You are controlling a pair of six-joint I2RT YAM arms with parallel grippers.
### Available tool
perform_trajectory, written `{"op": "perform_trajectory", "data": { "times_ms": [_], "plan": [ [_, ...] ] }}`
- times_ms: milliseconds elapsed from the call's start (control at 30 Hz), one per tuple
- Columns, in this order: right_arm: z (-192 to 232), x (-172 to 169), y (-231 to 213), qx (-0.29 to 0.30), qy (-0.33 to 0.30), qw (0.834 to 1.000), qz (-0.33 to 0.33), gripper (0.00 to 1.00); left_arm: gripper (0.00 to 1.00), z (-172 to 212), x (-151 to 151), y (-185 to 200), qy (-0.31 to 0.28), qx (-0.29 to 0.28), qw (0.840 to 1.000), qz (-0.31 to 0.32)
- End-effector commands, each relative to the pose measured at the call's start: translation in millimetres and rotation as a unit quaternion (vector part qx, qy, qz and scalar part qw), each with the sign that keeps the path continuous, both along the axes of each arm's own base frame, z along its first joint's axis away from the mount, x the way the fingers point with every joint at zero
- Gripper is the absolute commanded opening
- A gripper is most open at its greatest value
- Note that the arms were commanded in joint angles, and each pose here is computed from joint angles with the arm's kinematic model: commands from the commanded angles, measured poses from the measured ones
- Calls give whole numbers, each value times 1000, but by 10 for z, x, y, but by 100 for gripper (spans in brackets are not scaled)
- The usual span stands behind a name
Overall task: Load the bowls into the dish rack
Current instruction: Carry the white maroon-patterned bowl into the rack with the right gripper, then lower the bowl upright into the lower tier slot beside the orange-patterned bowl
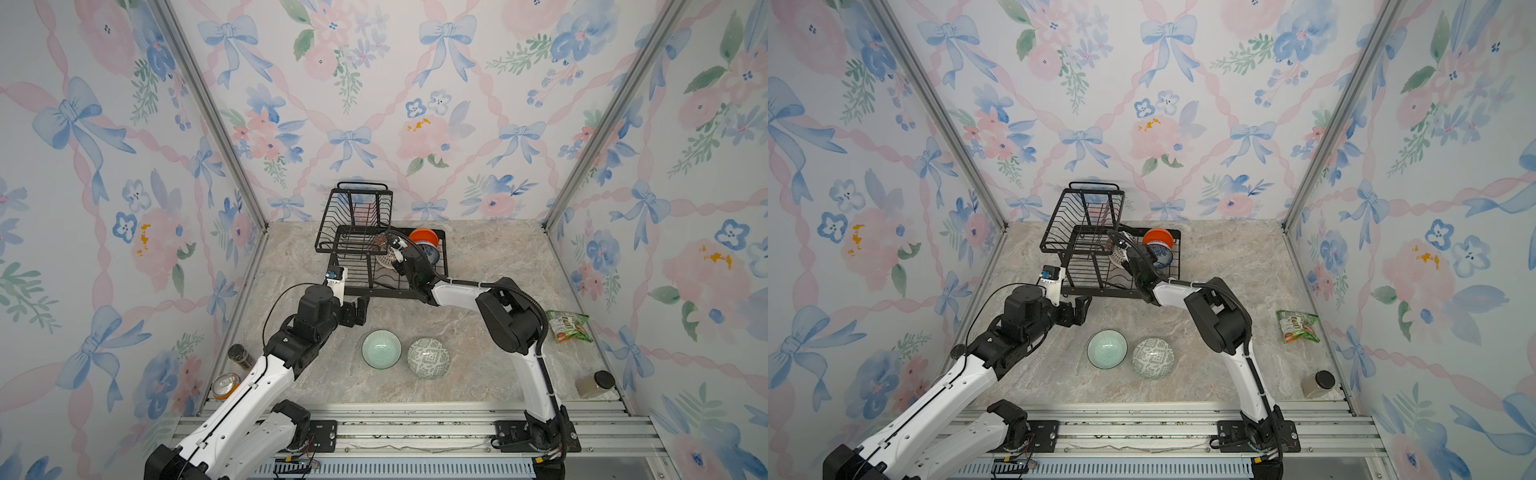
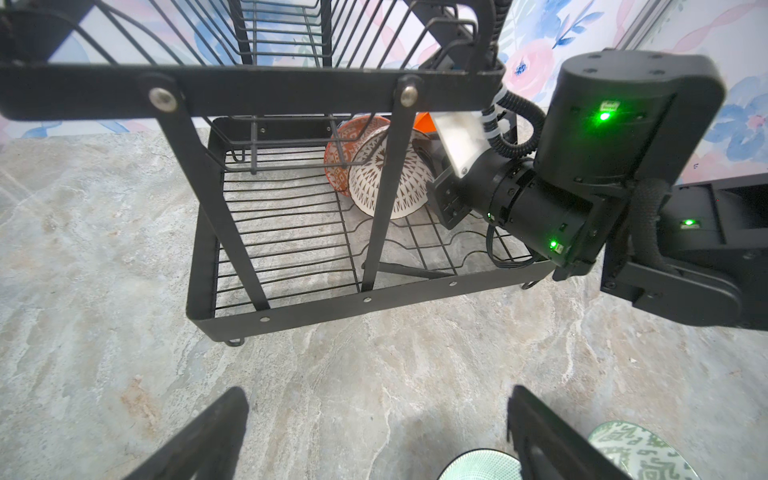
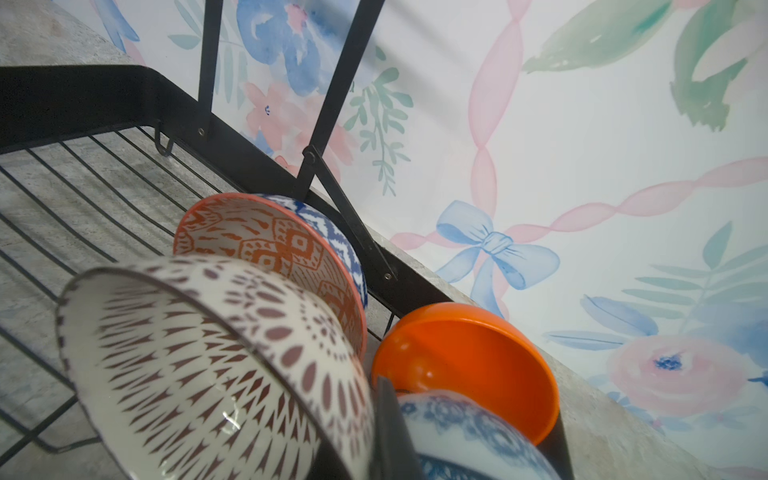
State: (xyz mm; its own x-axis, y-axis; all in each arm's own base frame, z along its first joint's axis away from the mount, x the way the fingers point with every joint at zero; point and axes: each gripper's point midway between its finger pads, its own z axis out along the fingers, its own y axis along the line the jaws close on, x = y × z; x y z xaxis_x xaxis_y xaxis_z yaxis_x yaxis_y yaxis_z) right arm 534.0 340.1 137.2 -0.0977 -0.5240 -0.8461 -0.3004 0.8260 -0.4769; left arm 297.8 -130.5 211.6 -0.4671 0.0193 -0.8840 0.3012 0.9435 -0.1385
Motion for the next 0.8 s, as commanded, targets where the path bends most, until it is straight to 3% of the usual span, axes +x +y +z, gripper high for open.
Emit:
{"op": "perform_trajectory", "data": {
  "times_ms": [0,333,767],
  "plan": [
    [312,46,216,2,-55,998,17,0,98,14,-13,5,-3,-9,1000,-1],
    [212,55,265,-35,-71,996,31,0,98,-1,-5,-4,0,-8,1000,-2],
    [34,-42,315,-26,-56,997,49,0,98,-21,4,-13,4,-7,1000,-4]
  ]
}}
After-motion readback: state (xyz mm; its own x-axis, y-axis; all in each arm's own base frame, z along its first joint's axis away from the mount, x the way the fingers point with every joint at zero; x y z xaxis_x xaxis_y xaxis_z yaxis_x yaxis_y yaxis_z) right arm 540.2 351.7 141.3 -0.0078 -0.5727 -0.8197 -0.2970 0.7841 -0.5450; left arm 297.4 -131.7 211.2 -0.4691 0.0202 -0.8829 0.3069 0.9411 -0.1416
